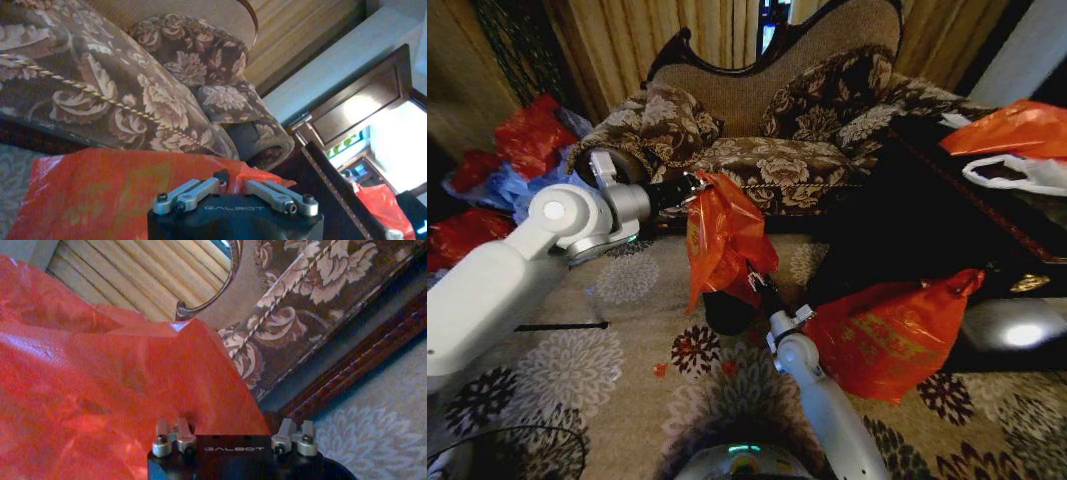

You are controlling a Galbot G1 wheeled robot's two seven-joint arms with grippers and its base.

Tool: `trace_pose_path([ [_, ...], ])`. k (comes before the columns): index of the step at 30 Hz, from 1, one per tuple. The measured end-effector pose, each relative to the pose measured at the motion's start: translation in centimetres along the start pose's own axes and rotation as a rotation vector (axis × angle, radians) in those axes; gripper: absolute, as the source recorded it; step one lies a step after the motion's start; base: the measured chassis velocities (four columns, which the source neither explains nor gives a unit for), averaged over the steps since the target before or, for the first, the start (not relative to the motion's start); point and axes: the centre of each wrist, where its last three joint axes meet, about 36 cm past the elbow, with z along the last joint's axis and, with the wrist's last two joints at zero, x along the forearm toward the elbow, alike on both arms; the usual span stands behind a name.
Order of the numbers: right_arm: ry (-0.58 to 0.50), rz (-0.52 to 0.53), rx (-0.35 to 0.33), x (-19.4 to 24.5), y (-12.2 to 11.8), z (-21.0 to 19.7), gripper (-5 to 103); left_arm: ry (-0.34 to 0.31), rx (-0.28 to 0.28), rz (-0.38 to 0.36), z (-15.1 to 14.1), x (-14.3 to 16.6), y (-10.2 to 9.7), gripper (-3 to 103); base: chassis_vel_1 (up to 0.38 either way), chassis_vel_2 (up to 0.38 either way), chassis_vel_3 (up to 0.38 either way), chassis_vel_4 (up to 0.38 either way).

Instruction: Place a garbage bag over the trash bin.

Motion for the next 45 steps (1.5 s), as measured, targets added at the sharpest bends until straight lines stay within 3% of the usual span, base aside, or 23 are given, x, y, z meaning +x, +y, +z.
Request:
trace_pose_path([
  [5, -0.004, -0.006, 0.004, -0.3, 0.4, 0.0, 48, -0.004, 0.001, 0.001, 0.0, 0.1, 0.1, 0, 0.000, 0.000, 0.000, 0.000],
  [9, -0.003, -0.003, 0.015, -0.3, 0.4, 0.1, 45, -0.004, 0.004, 0.005, 0.1, -0.1, 0.1, 0, 0.000, 0.000, 0.000, 0.000],
  [10, -0.003, 0.000, 0.019, -0.2, 0.3, 0.0, 36, -0.004, 0.006, 0.006, 0.2, -0.2, 0.2, 0, 0.000, 0.000, 0.000, 0.000],
  [24, -0.002, 0.019, 0.052, 0.2, -0.5, -0.8, 2, -0.013, 0.031, 0.000, 0.6, 0.1, 1.1, 0, 0.000, 0.000, 0.000, 0.000],
  [45, -0.067, 0.016, 0.105, -1.7, -0.6, -6.3, 0, -0.023, 0.086, -0.028, 3.3, -0.8, 5.2, 0, 0.000, 0.000, 0.000, 0.000],
])
